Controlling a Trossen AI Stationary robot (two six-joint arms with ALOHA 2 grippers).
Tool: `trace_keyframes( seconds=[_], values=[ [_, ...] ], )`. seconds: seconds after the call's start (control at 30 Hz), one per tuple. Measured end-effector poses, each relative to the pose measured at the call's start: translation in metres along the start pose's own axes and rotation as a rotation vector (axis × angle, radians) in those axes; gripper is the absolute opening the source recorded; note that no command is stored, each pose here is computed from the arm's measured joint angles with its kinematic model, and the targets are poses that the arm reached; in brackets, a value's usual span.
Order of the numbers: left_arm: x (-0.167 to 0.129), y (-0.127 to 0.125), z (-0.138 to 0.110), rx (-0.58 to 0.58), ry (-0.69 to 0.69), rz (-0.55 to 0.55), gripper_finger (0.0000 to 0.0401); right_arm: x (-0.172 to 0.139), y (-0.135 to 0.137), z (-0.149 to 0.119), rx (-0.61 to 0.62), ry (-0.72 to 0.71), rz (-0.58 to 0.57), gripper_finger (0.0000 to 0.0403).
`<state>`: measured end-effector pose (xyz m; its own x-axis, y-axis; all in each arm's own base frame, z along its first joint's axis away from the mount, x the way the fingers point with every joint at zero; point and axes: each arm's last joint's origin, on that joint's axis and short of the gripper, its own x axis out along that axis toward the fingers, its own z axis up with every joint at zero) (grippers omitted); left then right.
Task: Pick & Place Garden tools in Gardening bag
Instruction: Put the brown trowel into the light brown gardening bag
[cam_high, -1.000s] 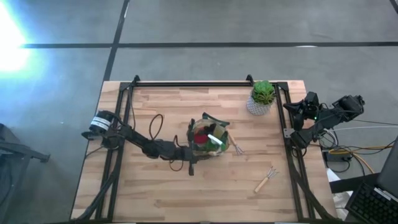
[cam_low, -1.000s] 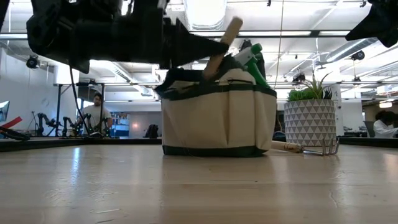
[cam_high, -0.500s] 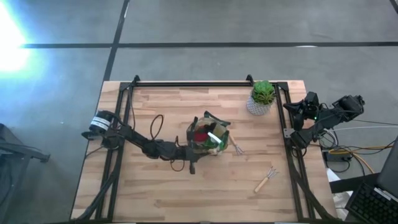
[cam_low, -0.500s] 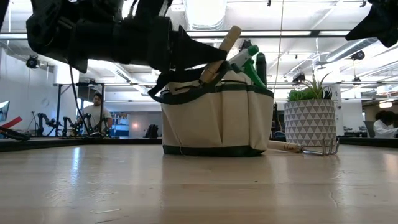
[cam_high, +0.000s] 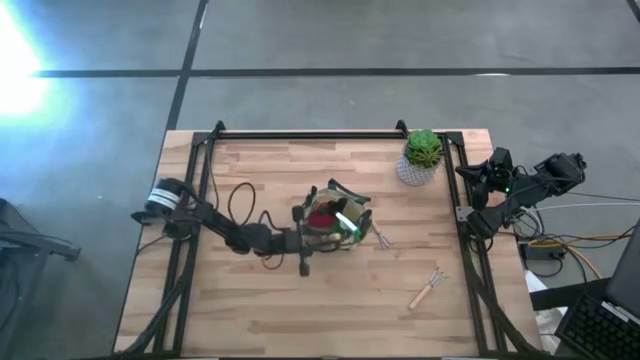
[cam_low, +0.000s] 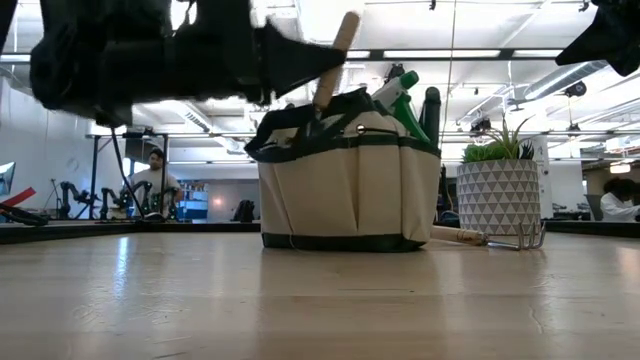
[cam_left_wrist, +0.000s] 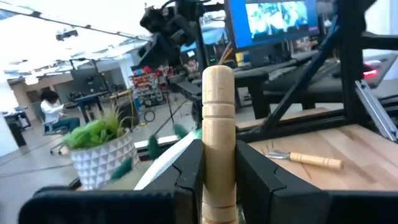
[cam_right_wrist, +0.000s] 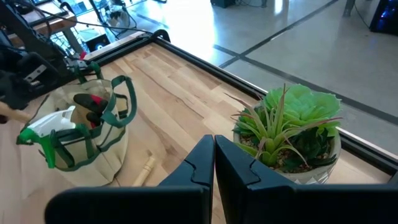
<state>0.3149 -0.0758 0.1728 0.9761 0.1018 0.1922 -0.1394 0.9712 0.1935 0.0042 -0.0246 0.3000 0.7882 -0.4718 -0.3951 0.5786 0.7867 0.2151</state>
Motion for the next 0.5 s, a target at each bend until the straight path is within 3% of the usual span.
trace_keyframes(
  seconds=[0.17,0.5],
  values=[
    [-0.013,0.007,-0.011,-0.030,-0.040,0.030,0.0069,0.000,0.000,0.000,0.000,0.000,0.000,0.0008],
    [-0.011,0.009,-0.017,0.000,-0.015,0.015,0.0069,0.000,0.000,0.000,0.000,0.000,0.000,0.0008]
  ],
)
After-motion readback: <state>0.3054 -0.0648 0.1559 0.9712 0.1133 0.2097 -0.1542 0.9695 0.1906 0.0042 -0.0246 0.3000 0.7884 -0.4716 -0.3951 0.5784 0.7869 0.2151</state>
